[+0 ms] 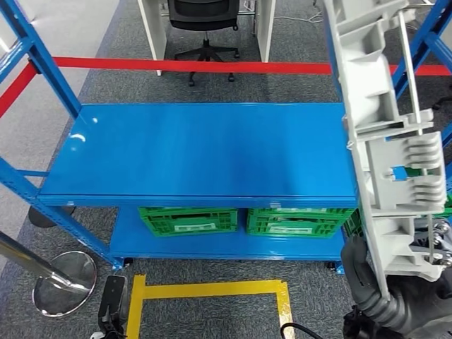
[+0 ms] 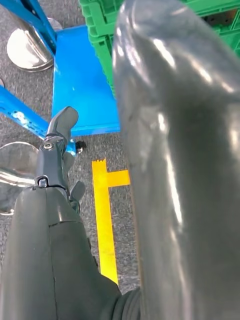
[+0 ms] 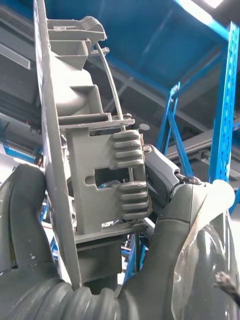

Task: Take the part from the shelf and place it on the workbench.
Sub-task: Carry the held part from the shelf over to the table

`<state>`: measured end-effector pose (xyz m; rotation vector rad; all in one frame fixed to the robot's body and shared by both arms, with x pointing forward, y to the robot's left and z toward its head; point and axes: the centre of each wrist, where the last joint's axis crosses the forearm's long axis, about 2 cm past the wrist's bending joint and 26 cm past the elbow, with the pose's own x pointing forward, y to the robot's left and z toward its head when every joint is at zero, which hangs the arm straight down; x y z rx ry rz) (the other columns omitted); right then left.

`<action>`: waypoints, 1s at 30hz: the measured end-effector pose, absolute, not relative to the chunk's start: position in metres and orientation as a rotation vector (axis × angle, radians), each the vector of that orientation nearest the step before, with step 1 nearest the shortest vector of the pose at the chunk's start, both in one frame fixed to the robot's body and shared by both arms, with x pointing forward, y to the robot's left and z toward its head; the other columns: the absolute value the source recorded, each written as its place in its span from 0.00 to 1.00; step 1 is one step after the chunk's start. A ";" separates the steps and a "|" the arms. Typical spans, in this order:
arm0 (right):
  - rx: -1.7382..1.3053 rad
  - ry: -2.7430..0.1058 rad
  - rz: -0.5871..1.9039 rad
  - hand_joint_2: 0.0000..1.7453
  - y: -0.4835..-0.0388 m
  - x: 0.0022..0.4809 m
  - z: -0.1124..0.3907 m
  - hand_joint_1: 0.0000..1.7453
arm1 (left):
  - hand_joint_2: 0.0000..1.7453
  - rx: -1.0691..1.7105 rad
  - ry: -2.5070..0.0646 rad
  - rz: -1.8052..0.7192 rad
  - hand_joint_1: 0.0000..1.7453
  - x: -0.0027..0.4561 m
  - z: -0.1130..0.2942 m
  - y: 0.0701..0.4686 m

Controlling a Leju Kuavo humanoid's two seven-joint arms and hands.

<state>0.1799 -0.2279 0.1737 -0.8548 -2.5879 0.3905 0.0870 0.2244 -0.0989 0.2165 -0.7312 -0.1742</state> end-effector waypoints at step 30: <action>-0.806 -2.540 0.386 1.00 -0.229 0.169 0.161 1.00 | 0.00 0.208 -0.725 -0.127 0.00 0.083 -0.100 0.225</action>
